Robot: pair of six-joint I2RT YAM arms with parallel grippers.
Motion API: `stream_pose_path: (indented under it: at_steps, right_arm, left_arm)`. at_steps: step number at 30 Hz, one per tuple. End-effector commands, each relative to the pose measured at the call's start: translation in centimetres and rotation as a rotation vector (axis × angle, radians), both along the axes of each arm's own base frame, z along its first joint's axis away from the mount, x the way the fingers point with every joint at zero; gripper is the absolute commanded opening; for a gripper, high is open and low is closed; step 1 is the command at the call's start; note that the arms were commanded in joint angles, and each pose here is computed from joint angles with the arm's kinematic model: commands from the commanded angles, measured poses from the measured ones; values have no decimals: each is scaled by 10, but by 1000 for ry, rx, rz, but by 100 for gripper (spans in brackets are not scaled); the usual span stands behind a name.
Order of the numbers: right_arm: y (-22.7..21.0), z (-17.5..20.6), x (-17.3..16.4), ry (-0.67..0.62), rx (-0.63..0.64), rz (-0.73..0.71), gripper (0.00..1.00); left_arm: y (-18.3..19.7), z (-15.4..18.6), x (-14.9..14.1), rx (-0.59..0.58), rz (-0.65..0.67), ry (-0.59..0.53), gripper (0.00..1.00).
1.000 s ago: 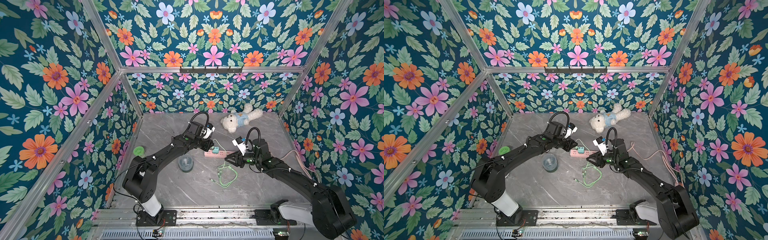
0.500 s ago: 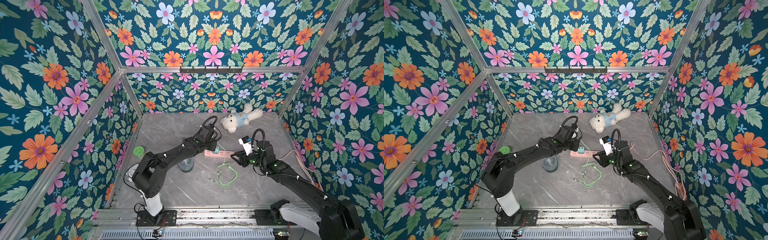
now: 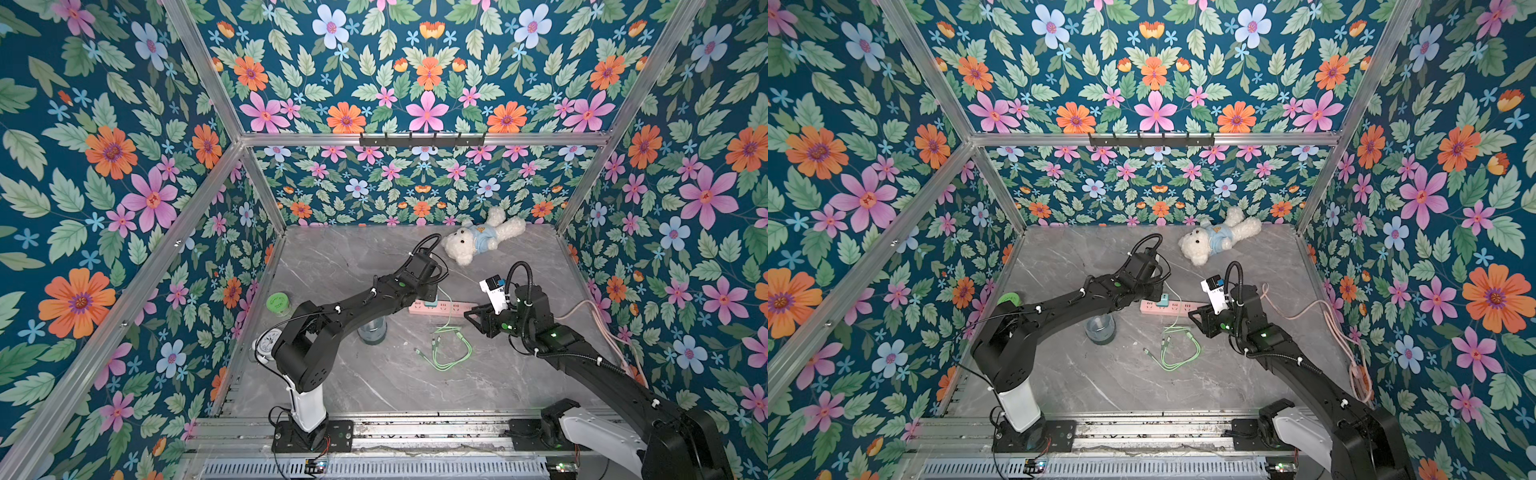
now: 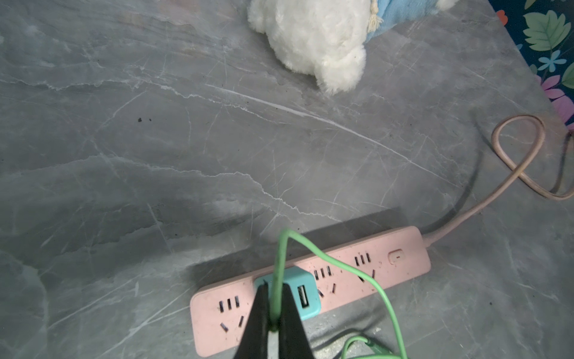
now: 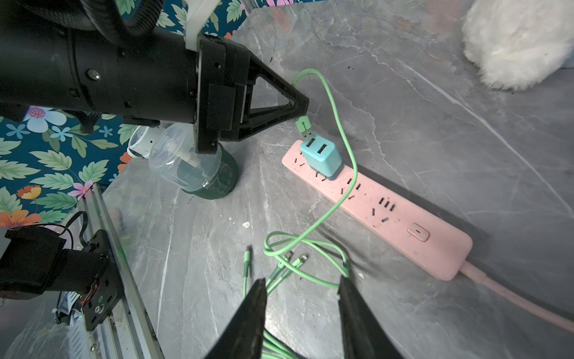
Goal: Charge the cordless meat grinders
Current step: Insert the charging cable into the plug.
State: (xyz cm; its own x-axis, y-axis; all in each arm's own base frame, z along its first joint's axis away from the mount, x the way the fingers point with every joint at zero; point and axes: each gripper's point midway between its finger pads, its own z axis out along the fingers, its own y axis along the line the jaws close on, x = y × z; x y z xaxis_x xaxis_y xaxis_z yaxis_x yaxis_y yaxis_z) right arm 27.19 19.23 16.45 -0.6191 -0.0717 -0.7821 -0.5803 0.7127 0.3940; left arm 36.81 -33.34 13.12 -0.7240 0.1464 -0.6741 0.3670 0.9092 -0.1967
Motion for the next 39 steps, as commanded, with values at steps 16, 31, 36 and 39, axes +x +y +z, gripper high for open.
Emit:
stream_pose_path:
  at_steps: [16,31,36,39]
  right_arm:
    - [-3,8,-8,-59,9,10,41]
    - [-5,9,-10,-75,9,4,41]
    - [-5,10,-9,-76,7,3,41]
    - [-5,12,-10,-81,11,4,41]
  left_arm:
    - [14,-12,-9,58,155,11,0]
    - [15,-15,-9,129,196,8,0]
    - [24,-19,-12,138,309,46,0]
    - [30,-23,-15,150,367,67,0]
